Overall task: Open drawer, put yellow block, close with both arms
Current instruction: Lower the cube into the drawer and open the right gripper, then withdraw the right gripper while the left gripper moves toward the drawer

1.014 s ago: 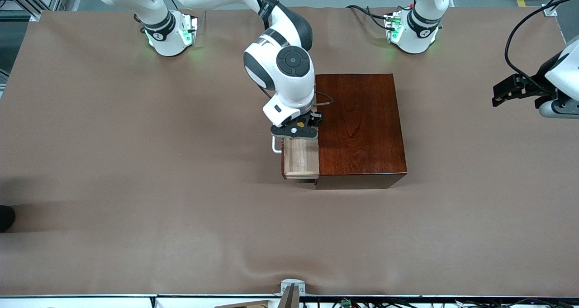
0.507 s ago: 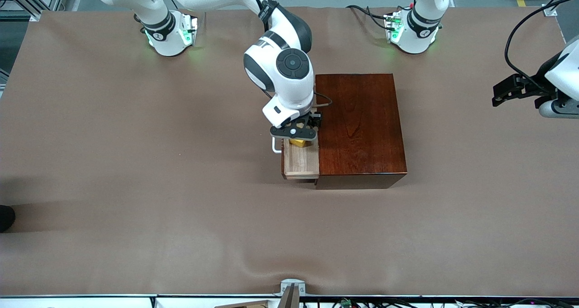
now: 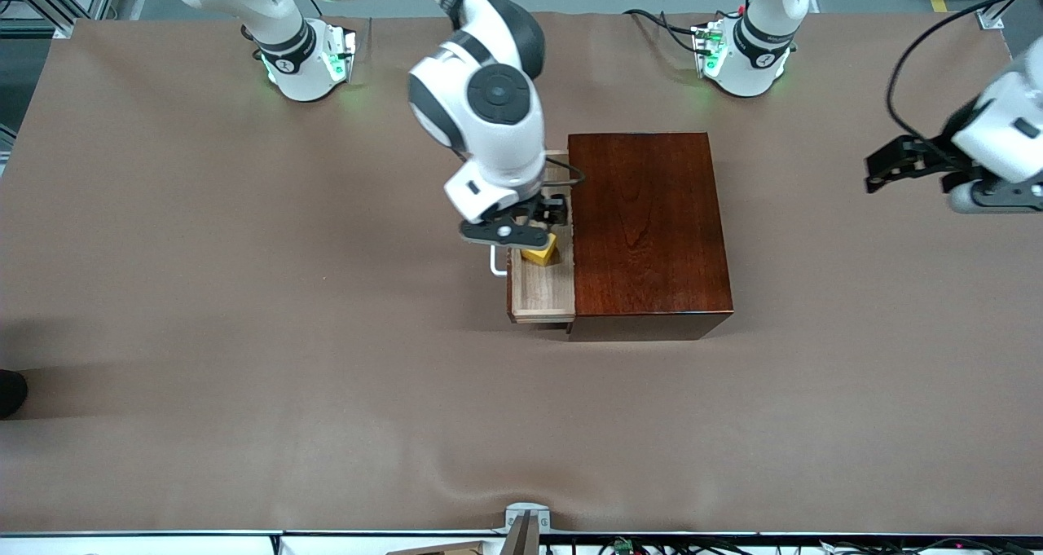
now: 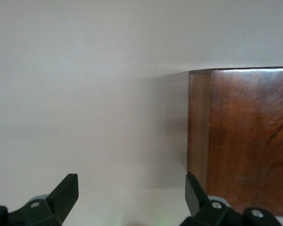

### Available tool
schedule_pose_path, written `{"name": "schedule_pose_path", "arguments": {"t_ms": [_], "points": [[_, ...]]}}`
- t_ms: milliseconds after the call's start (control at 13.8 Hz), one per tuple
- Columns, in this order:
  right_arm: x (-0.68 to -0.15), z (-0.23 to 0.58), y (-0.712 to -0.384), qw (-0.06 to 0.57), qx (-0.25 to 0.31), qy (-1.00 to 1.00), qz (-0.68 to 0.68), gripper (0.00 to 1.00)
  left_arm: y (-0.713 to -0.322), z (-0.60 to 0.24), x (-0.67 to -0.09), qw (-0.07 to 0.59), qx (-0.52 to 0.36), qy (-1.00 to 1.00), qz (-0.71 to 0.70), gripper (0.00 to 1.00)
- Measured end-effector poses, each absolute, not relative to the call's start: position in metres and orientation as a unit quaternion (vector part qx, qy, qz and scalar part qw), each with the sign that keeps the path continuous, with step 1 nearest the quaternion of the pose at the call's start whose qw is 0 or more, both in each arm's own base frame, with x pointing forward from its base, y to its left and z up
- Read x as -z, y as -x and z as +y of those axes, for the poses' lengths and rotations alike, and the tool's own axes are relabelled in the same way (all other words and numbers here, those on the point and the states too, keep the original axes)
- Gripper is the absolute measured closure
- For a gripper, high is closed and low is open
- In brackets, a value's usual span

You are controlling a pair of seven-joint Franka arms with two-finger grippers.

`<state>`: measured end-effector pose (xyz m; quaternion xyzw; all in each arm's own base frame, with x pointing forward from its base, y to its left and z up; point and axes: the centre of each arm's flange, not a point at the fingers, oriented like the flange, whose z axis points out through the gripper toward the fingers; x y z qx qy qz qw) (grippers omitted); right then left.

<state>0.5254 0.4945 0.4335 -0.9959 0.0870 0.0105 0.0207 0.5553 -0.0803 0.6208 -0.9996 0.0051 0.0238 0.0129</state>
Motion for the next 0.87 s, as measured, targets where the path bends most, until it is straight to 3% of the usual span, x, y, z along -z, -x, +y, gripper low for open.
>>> {"name": "schedule_pose_path", "arguments": {"t_ms": [217, 290, 507, 579, 724, 869], "points": [[-0.447, 0.446, -0.552, 0.004, -0.027, 0.997, 0.075, 0.00, -0.552, -0.140, -0.613, 0.012, -0.028, 0.999, -0.037, 0.00], [-0.444, 0.434, -0.560, 0.000, -0.030, 0.997, 0.073, 0.06, -0.551, -0.162, -0.608, 0.011, -0.030, 0.998, -0.051, 0.00], [-0.415, 0.414, -0.569, -0.025, -0.027, 0.997, 0.067, 0.42, -0.547, -0.229, -0.592, 0.007, -0.033, 0.995, -0.089, 0.00], [-0.405, 0.411, -0.570, -0.030, -0.024, 0.997, 0.067, 0.48, -0.545, -0.252, -0.587, 0.004, -0.032, 0.994, -0.102, 0.00], [-0.398, 0.387, -0.585, -0.034, -0.023, 0.997, 0.069, 0.42, -0.541, -0.298, -0.571, -0.005, -0.028, 0.991, -0.131, 0.00], [-0.404, 0.341, -0.612, -0.031, -0.023, 0.996, 0.078, 0.21, -0.537, -0.345, -0.551, -0.020, -0.021, 0.986, -0.164, 0.00]]}}
